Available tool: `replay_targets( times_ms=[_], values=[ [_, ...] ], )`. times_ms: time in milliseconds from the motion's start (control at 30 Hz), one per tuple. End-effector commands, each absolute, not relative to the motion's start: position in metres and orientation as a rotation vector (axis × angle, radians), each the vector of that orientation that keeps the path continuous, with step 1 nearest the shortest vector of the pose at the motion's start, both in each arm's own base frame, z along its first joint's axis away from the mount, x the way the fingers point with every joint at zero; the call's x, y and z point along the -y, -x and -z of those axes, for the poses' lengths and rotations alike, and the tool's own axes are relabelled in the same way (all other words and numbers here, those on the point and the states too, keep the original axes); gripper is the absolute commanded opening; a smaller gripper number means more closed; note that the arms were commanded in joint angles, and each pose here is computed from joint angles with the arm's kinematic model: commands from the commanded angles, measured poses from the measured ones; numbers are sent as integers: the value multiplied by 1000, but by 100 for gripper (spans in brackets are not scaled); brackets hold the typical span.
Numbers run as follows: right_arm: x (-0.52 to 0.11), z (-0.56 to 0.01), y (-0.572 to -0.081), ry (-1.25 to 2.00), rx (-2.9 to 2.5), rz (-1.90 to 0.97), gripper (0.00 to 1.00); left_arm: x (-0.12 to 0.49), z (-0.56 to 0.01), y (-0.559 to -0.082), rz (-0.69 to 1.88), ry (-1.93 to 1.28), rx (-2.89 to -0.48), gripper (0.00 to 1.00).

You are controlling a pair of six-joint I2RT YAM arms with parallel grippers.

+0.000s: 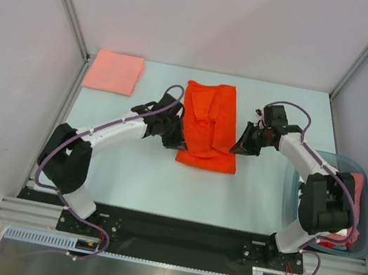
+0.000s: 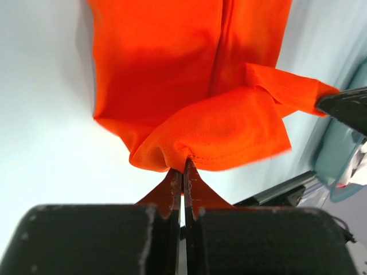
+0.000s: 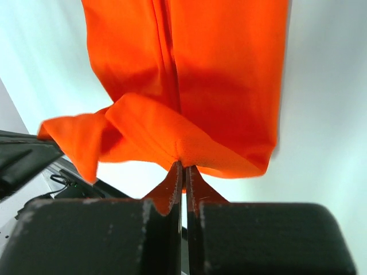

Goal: Fold and stack the t-shirts
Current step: Fold the tshirt

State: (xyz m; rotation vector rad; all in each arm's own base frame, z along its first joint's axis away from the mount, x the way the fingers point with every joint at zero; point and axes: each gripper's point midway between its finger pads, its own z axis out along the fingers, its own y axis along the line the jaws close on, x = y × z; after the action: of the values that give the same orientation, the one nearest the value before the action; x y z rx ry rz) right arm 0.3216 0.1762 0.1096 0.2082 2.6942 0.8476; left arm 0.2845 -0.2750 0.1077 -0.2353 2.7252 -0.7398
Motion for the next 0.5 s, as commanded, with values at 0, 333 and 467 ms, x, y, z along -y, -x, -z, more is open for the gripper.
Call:
replay_targets(
  times_ms=[0,333,467],
  values=[
    [-174,-122,-330,-143,-2701,-843,0,285,-122,-290,795,168,-2723,0],
    [-160,-122,-274,-115,-2761,-836,0,295,-94,-186,964,219,-2851,0],
    [-159,-114,-243,-120,-2804,-841,0,287,-84,-159,956,258,-2902,0]
  ],
)
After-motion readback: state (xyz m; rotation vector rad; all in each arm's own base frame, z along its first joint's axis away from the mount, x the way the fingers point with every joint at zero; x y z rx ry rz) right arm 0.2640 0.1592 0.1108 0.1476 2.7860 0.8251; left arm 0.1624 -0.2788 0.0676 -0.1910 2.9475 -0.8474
